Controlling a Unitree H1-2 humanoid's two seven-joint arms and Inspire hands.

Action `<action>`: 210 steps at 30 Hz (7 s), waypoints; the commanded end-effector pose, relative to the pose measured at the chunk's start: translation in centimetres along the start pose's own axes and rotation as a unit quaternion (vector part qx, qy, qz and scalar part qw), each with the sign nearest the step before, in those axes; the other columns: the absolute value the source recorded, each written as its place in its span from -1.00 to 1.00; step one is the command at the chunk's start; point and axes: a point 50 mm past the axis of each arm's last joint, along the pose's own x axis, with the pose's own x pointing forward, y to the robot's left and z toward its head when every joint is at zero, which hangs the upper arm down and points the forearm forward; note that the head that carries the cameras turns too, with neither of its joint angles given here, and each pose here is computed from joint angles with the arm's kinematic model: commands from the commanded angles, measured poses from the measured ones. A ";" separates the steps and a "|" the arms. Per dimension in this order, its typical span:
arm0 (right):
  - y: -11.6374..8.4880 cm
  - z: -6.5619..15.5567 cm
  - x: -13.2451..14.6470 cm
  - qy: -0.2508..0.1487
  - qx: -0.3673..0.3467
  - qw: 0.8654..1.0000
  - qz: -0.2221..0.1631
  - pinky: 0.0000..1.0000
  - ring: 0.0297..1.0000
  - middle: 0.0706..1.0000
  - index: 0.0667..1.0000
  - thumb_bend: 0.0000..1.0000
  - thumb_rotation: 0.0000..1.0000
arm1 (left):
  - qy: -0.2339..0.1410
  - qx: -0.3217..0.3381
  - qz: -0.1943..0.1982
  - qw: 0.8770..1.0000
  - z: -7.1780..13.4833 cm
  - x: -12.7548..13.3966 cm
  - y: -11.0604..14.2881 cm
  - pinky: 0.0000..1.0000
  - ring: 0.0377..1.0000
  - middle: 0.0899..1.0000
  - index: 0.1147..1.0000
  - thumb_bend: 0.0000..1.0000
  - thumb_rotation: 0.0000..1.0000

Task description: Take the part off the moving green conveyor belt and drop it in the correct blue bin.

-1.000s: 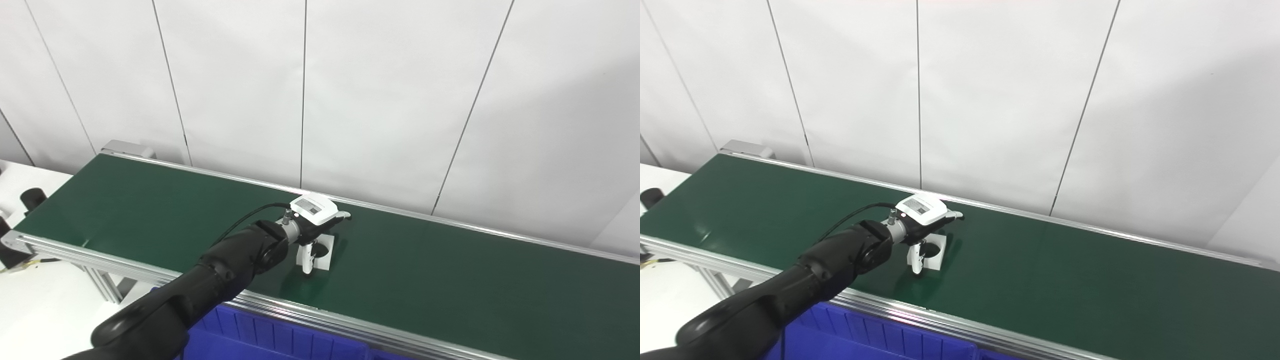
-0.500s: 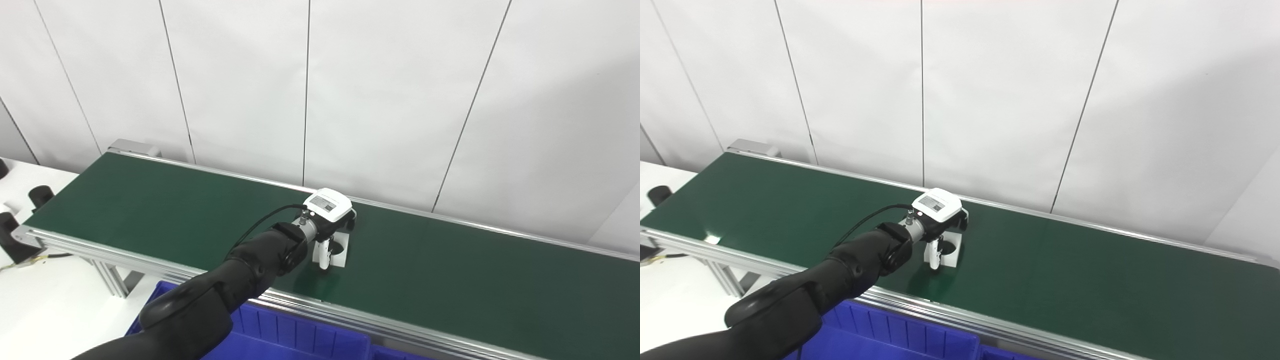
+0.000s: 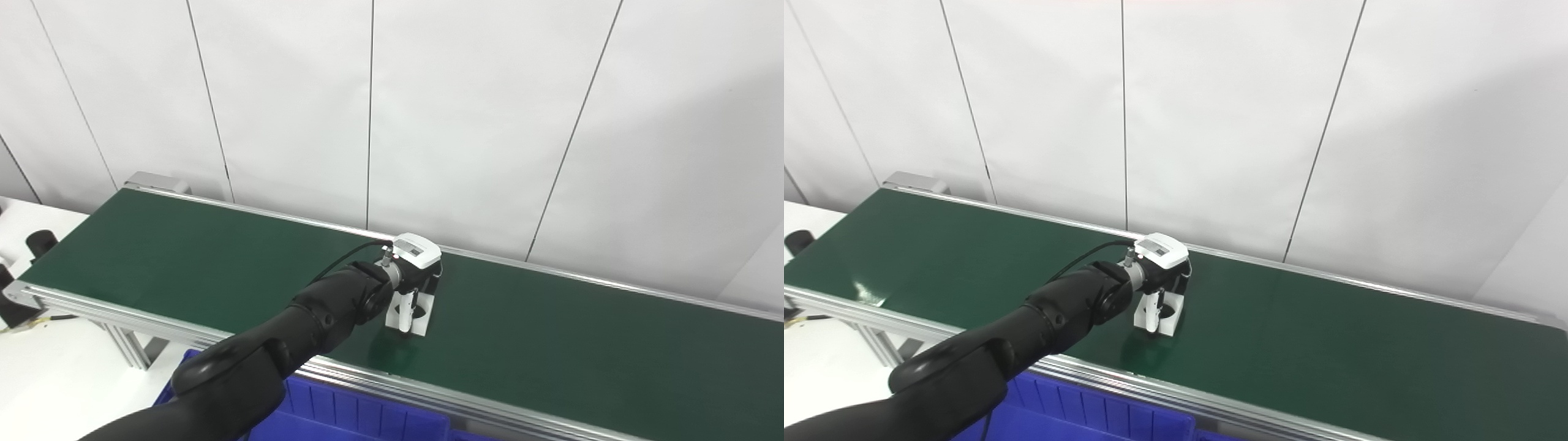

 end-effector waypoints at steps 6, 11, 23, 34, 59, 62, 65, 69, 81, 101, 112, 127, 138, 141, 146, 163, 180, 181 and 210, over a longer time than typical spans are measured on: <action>0.0 1.2 0.6 -0.041 0.006 0.999 -0.005 0.86 0.85 0.87 0.90 0.58 0.98 | 0.036 0.013 -0.013 0.999 -2.3 -0.5 0.7 -0.49 -0.23 -0.17 -0.12 0.01 -1.00; -0.1 1.2 0.4 -0.038 0.018 0.999 -0.002 0.91 0.87 0.89 0.91 0.56 0.96 | 0.037 0.002 -0.019 0.999 -2.5 -1.0 2.3 -0.44 -0.22 -0.12 -0.13 0.01 -1.00; -1.5 1.0 1.3 -0.034 0.024 0.999 0.002 0.97 0.89 0.92 0.94 0.49 1.00 | 0.011 -0.040 0.025 0.999 -3.0 -4.0 6.7 -0.46 -0.34 -0.17 -0.17 0.05 -1.00; -2.4 1.8 1.7 -0.050 0.031 0.998 0.005 1.00 0.89 0.93 0.99 0.45 1.00 | -0.009 -0.205 0.073 0.976 -4.6 -9.7 5.9 -0.28 -0.16 -0.06 -0.20 0.05 -1.00; -6.1 4.8 1.7 -0.112 0.058 0.992 0.001 0.80 0.79 0.83 0.92 0.55 0.90 | -0.007 -0.528 0.168 0.832 -3.7 -22.5 -3.4 -0.40 -0.34 -0.23 -0.14 0.05 -1.00; -6.4 4.8 1.6 -0.115 0.060 0.992 0.001 0.80 0.79 0.83 0.92 0.57 0.89 | 0.000 -0.529 0.165 0.832 -3.2 -23.5 -4.1 -0.38 -0.31 -0.21 -0.15 0.05 -1.00; -6.7 4.7 1.5 -0.113 0.058 0.992 0.003 0.81 0.78 0.83 0.92 0.57 0.88 | 0.012 -0.530 0.159 0.833 -2.8 -24.2 -4.8 -0.37 -0.31 -0.23 -0.14 0.05 -1.00; -7.0 4.5 1.4 -0.110 0.055 0.992 0.006 0.82 0.79 0.83 0.93 0.57 0.89 | 0.023 -0.523 0.150 0.838 -2.9 -25.3 -6.0 -0.41 -0.38 -0.27 -0.13 0.05 -1.00; -7.9 3.8 1.2 -0.102 0.064 0.993 0.008 0.81 0.77 0.83 0.93 0.53 0.87 | 0.045 -0.337 0.087 0.936 -2.4 -27.3 -7.4 -0.43 -0.35 -0.21 -0.12 0.05 -1.00; -8.3 3.7 0.8 -0.103 0.068 0.992 0.008 0.79 0.79 0.82 0.92 0.58 0.85 | 0.051 -0.203 0.024 0.978 -0.2 -25.6 -12.4 -0.33 -0.24 -0.11 -0.18 0.05 -1.00; -8.5 3.7 0.9 -0.106 0.070 0.992 0.010 0.80 0.79 0.83 0.92 0.52 0.84 | 0.049 -0.156 0.013 0.986 1.0 -24.1 -15.2 -0.25 -0.16 -0.09 -0.19 0.04 -1.00; -8.2 3.8 0.9 -0.105 0.071 0.992 0.004 0.79 0.78 0.82 0.91 0.58 0.84 | 0.040 -0.142 0.038 0.988 1.6 -24.1 -16.9 -0.34 -0.31 -0.27 -0.13 0.04 -1.00; -8.2 3.7 1.0 -0.103 0.068 0.992 0.003 0.78 0.77 0.81 0.90 0.60 0.85 | 0.032 -0.116 -0.001 0.993 1.4 -24.3 -16.4 0.03 0.17 0.22 0.08 0.90 -0.49; -8.2 3.7 1.0 -0.103 0.070 0.992 0.003 0.77 0.77 0.81 0.90 0.58 0.84 | 0.029 -0.122 -0.015 0.992 1.2 -24.5 -16.2 0.07 0.24 0.29 0.16 0.99 -0.24; -8.2 3.7 0.9 -0.103 0.074 0.992 0.004 0.78 0.78 0.82 0.90 0.59 0.83 | 0.027 -0.121 -0.028 0.992 1.2 -24.5 -16.0 0.10 0.26 0.31 0.19 1.00 -0.17; -7.7 3.4 1.1 -0.098 0.076 0.992 0.005 0.79 0.76 0.81 0.91 0.61 0.82 | -0.006 -0.238 0.005 0.971 1.8 -25.0 -14.7 0.03 0.24 0.29 0.16 1.00 -0.11; -1.5 2.9 2.8 -0.064 0.059 0.996 0.014 0.82 0.79 0.82 0.86 0.56 0.78 | -0.133 -0.636 0.050 0.758 6.2 -26.1 -19.6 0.40 0.51 0.56 0.41 1.00 0.06; -1.1 2.7 2.8 -0.060 0.057 0.997 0.013 0.83 0.79 0.83 0.86 0.56 0.78 | -0.134 -0.621 0.059 0.770 6.6 -25.9 -20.1 0.42 0.55 0.59 0.44 0.99 0.15; -3.6 0.7 1.5 -0.031 0.009 0.999 -0.017 0.97 0.88 0.90 0.92 0.43 1.00 | -0.082 -0.529 0.184 0.824 14.3 -21.2 -23.9 0.97 0.94 0.92 0.77 0.98 1.00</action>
